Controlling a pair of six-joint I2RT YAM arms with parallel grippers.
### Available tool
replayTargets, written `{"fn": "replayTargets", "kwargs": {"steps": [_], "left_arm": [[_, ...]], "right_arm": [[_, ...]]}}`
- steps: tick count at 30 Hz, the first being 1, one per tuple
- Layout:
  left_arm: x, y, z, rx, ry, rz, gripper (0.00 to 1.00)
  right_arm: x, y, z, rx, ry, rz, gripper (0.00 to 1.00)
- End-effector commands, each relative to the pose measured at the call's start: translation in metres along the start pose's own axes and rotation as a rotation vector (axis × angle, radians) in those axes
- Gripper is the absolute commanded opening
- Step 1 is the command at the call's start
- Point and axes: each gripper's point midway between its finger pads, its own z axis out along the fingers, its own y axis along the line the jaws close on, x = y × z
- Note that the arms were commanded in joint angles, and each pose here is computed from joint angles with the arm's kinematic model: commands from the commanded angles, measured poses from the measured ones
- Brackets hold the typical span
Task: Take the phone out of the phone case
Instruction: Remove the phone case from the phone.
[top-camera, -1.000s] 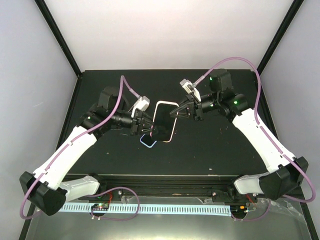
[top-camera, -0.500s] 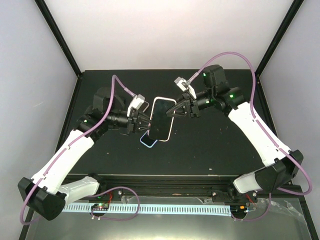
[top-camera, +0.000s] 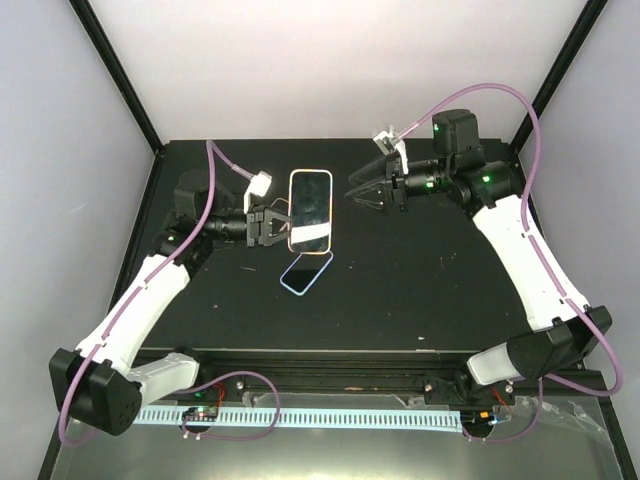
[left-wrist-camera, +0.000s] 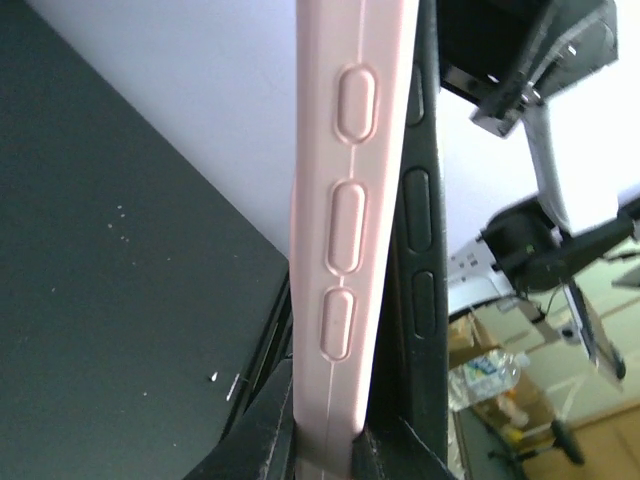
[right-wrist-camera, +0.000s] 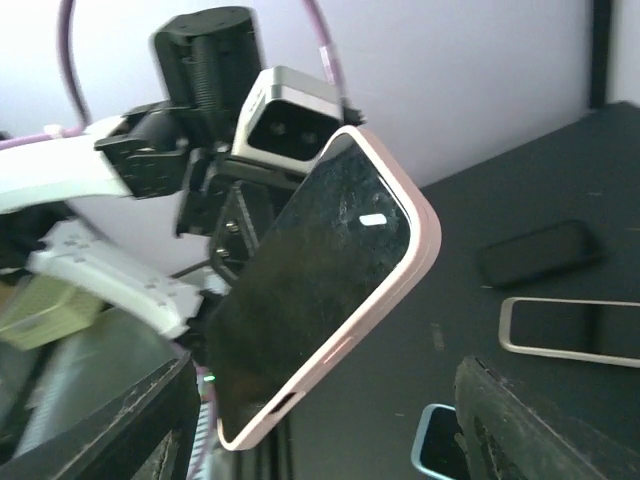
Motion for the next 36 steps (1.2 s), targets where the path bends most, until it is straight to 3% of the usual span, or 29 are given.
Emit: {"fn": "replayTargets", "kwargs": {"steps": [1,8,11,15,20,24,36], "left_arm": [[-0.026,0.007,-0.003,-0.021,-0.095,-0.065,0.02],[-0.047,0.037,-0.003,-0.074,-0.189,-0.234,0.02],[-0.054,0.056,-0.01,-0.206,-0.238,-0.345,0.02],[-0.058,0.06,-0.019,-0.253,-0.296,-0.43,0.01],[-0.04,0.081,-0.022,-0.303,-0.309,-0.561,0.02],[-0.022,0.094,-0.017,-0.232,-0.295,-0.683,0.02],[-0.02,0.101,-0.017,-0.22,-0.281,-0.771,0.02]], "right_arm": [[-0.013,-0.023,-0.017,0.271,-0.023,-0.153,0.72],[0.005,-0.052,-0.045,0.575,-0.013,-0.288,0.78],[0.02,-0.056,-0.053,0.636,0.007,-0.305,0.8],[0.039,-0.064,-0.059,0.693,0.056,-0.333,0.79],[0.03,-0.066,-0.061,0.723,0.021,-0.33,0.78],[0.025,-0.058,-0.051,0.746,0.019,-0.401,0.77],[0.024,-0.044,0.011,0.737,0.097,-0.537,0.7]]}}
